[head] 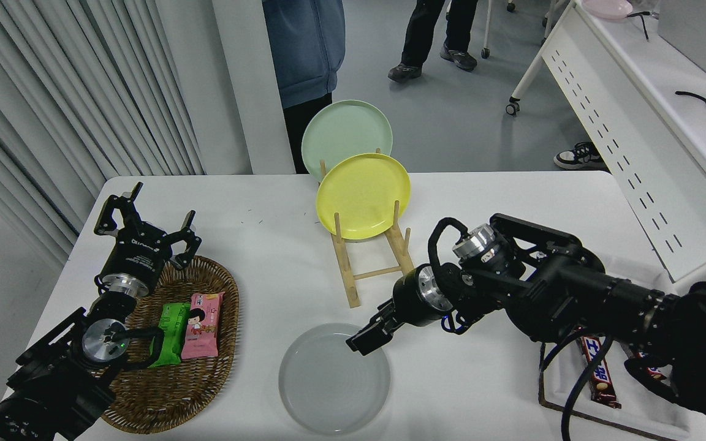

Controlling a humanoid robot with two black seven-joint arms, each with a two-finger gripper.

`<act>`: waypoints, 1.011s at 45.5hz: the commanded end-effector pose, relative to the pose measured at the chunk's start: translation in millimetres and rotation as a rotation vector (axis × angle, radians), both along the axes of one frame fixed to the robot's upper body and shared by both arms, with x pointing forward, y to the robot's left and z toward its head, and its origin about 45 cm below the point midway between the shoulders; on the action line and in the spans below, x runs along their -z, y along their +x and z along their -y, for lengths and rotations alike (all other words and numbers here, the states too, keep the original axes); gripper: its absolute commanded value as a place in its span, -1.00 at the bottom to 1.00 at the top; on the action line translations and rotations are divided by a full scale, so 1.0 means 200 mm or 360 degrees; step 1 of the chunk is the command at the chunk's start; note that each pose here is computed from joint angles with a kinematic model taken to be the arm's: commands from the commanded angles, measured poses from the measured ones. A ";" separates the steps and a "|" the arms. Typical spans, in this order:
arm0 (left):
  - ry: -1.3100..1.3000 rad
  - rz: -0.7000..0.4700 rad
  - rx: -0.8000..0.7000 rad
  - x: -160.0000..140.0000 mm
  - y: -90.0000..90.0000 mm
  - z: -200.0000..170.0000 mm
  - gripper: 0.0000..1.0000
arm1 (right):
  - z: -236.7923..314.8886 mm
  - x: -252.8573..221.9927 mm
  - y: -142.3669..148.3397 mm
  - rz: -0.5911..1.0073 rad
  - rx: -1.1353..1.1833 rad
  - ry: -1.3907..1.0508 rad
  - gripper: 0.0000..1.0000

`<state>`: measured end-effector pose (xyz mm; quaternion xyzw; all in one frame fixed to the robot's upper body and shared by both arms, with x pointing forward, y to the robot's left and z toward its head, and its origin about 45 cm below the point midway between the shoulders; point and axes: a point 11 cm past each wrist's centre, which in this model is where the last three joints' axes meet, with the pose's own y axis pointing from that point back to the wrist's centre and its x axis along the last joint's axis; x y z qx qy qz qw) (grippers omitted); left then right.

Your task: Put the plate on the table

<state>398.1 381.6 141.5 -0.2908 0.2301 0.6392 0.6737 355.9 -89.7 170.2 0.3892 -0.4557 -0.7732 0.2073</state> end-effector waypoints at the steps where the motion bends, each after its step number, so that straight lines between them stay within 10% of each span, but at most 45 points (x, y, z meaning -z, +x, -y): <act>1: 0.0000 0.0001 0.0001 0.00 0.00 0.00 1.00 | 0.03 -0.26 0.02 0.0136 -0.0075 0.0109 1.00; 22: 0.0000 0.0001 0.0001 0.00 0.00 0.00 1.00 | 0.17 -0.59 0.10 0.0394 -0.0101 0.0089 1.00; 46: 0.0000 -0.0001 0.0000 0.00 0.00 0.00 1.00 | 0.25 -0.92 0.33 0.1418 -0.0309 0.0343 1.00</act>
